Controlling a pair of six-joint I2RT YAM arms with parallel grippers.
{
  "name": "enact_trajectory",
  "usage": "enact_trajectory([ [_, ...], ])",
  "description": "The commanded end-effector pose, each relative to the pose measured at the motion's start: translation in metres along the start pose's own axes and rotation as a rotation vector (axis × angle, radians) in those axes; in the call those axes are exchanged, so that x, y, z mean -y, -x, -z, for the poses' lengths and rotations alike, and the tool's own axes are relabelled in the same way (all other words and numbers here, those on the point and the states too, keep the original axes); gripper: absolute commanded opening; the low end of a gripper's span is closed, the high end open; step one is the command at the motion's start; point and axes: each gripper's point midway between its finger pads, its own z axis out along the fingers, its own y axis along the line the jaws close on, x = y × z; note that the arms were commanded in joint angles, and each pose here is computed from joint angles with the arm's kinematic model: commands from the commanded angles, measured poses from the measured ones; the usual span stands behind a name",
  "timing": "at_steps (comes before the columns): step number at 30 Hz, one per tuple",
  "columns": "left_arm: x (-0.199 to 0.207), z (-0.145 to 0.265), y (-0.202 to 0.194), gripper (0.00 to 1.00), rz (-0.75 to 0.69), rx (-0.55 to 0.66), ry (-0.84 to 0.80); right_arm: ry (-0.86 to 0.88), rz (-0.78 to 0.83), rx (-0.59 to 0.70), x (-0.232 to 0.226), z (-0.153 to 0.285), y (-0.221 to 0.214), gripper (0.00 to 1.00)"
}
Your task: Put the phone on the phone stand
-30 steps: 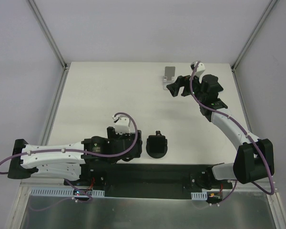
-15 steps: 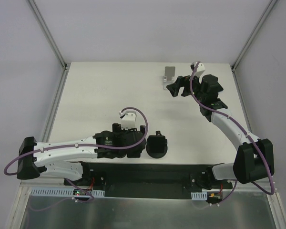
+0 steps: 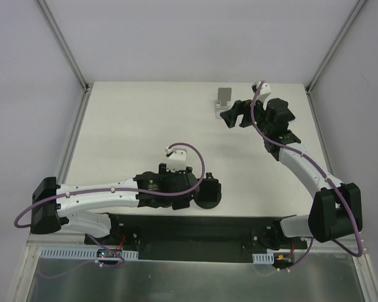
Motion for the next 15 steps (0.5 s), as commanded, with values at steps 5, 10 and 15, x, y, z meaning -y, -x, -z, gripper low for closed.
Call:
enact_trajectory([
  [5, 0.0018, 0.0102, 0.0171, 0.47, -0.004, 0.032, -0.028, 0.036, 0.024, 0.062, -0.0109, 0.0016, 0.0189, 0.98],
  [10, 0.0015, 0.0127, 0.0202, 0.35, -0.04, 0.037, -0.038, 0.033, 0.024, 0.063, -0.0103, 0.0024, 0.0191, 0.99],
  [15, -0.0043, 0.0106, 0.0158, 0.16, -0.09, 0.031, -0.033, 0.035, 0.022, 0.058, -0.0101, 0.0015, 0.0177, 0.98],
])
